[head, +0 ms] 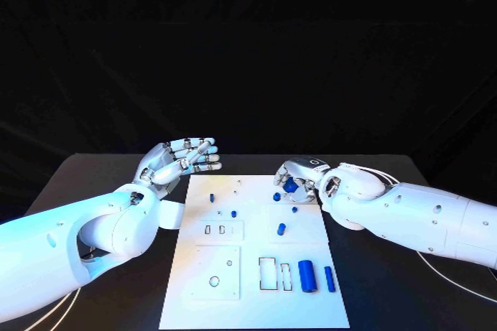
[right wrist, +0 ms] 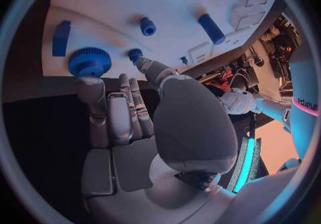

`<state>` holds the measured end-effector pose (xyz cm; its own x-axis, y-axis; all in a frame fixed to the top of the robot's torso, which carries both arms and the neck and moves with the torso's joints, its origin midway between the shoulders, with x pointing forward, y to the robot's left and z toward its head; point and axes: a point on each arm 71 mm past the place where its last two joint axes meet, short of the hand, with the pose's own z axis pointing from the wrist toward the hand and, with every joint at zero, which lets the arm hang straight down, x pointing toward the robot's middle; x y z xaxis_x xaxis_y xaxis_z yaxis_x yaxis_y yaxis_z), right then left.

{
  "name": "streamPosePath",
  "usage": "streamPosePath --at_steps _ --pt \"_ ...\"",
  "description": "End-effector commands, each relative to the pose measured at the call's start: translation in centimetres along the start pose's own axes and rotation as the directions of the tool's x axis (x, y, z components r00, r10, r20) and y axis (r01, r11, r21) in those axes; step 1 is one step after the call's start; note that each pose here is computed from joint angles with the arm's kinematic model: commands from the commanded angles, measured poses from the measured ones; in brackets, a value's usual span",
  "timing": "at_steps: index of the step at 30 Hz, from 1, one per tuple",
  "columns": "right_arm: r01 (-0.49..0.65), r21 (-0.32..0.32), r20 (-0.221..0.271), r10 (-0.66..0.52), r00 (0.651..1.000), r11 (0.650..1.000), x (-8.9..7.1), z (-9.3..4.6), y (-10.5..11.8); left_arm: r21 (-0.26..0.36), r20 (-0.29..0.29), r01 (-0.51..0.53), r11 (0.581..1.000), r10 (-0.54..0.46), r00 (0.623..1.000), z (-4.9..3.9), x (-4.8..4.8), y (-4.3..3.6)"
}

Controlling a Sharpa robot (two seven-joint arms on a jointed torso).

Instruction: Assemble the parts on the task board

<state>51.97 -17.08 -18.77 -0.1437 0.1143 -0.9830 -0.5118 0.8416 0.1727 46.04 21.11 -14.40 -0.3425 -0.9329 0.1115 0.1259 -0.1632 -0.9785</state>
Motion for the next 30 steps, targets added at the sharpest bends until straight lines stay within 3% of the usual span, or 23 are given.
streamPosePath --at_steps 1,30 --pt "0.031 0.014 -0.037 -0.03 0.999 0.999 0.34 0.23 -0.13 0.01 -0.027 0.008 1.0 -0.008 1.0 0.15 0.33 -0.19" --pt "0.02 0.001 -0.07 -0.02 0.997 1.0 1.0 0.87 0.54 0.012 -0.028 0.009 1.0 -0.009 1.0 0.31 0.37 -0.1"
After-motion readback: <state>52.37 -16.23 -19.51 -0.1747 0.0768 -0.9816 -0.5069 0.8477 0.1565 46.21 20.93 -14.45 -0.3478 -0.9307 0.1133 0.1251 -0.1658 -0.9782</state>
